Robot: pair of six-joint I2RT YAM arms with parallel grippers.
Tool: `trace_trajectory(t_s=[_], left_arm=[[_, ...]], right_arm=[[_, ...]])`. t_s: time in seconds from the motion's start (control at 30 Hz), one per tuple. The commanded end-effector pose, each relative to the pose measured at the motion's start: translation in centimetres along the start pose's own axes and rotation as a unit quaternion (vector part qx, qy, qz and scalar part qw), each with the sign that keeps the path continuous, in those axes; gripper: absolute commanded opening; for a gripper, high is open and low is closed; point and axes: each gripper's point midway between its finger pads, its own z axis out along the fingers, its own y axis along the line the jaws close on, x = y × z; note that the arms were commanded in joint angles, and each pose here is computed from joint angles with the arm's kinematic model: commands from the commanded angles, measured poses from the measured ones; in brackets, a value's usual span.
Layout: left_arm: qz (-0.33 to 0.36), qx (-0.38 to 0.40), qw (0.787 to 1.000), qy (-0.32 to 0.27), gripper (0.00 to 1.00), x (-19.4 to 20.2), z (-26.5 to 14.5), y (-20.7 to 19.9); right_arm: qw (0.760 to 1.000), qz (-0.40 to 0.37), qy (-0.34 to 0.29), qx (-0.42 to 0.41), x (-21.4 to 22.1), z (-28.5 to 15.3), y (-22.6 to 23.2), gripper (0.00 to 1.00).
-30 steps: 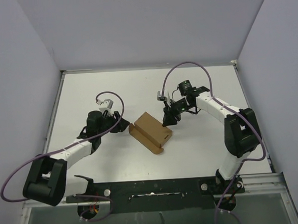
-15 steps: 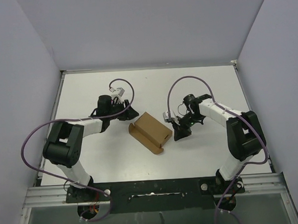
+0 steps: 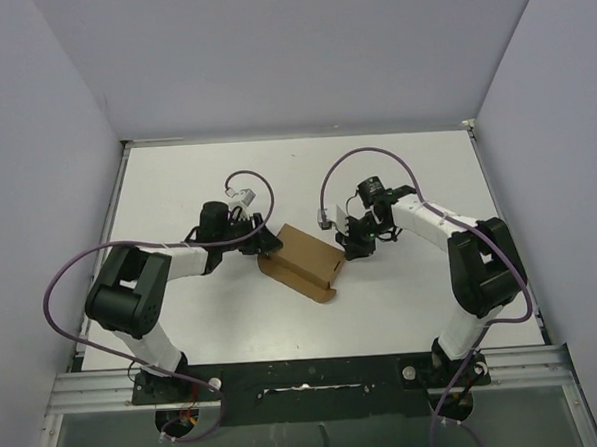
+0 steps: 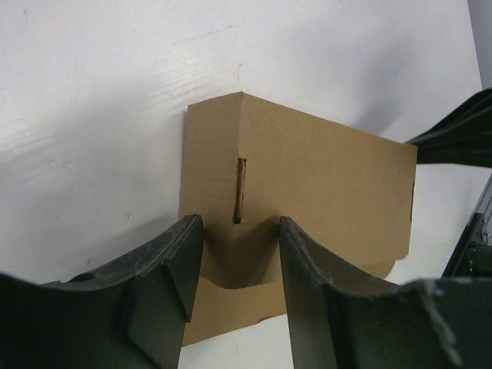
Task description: Fold the paper box
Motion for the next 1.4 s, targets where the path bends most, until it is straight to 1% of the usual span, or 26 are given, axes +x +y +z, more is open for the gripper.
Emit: trace_trajectory(t_s=[0.0, 0.2, 0.33, 0.43, 0.53, 0.63, 0.8, 0.93, 1.03, 1.13, 1.2, 1.27, 1.37], left_arm=[[-0.005, 0.018, 1.0, -0.001, 0.41, 0.8, -1.4, -2.5], [-0.002, 0.015, 1.0, 0.008, 0.41, 2.5, -2.4, -5.9], [-0.012, -0.02, 1.0, -0.002, 0.44, 2.9, -3.5, -5.7], [-0.014, -0.054, 0.998, -0.017, 0.46, 2.0, -4.4, -4.2], [-0.016, -0.053, 0.998, -0.032, 0.46, 0.2, -4.7, -4.0], [-0.008, -0.051, 0.998, -0.034, 0.46, -1.5, -4.3, -4.2], [0.0, -0.066, 0.998, -0.019, 0.46, -2.0, -4.0, -3.8], [0.011, -0.075, 0.997, -0.031, 0.45, -2.2, -5.4, -4.2], [0.021, -0.079, 0.996, -0.041, 0.44, -2.5, -6.5, -4.6], [0.018, -0.084, 0.995, -0.042, 0.42, -2.1, -7.2, -4.6], [0.004, -0.094, 0.995, -0.041, 0.41, -0.9, -7.7, -4.0], [-0.019, -0.098, 0.994, -0.047, 0.41, 0.4, -8.4, -3.6], [-0.05, -0.104, 0.992, -0.055, 0.41, 2.3, -9.8, -3.2]], right_arm=[[0.998, -0.003, -0.019, 0.067, -2.5, -1.1, -3.7, 0.07], [0.997, 0.006, -0.029, 0.077, -3.9, -1.1, -5.5, 0.1], [0.997, 0.019, -0.033, 0.062, -4.4, -0.6, -6.1, 0.11], [0.998, 0.025, -0.039, 0.05, -4.1, -0.9, -5.5, 0.12], [0.997, 0.03, -0.056, 0.044, -3.6, -2.0, -4.7, 0.14], [0.996, 0.031, -0.071, 0.05, -2.9, -3.4, -4.4, 0.16], [0.992, 0.034, -0.114, 0.045, -2.9, -5.7, -3.9, 0.17], [0.986, 0.026, -0.165, 0.026, -4.2, -6.2, -2.1, 0.18], [0.977, 0.021, -0.209, 0.016, -6.4, -6.4, -0.8, 0.26], [0.975, 0.003, -0.223, 0.006, -9.9, -5.6, 0.0, 0.31], [0.976, 0.007, -0.215, -0.014, -11.7, -4.0, 0.3, 0.31], [0.979, 0.027, -0.199, -0.045, -12.6, -1.9, 0.6, 0.3], [0.985, 0.045, -0.157, -0.059, -12.0, 0.9, 0.5, 0.28]])
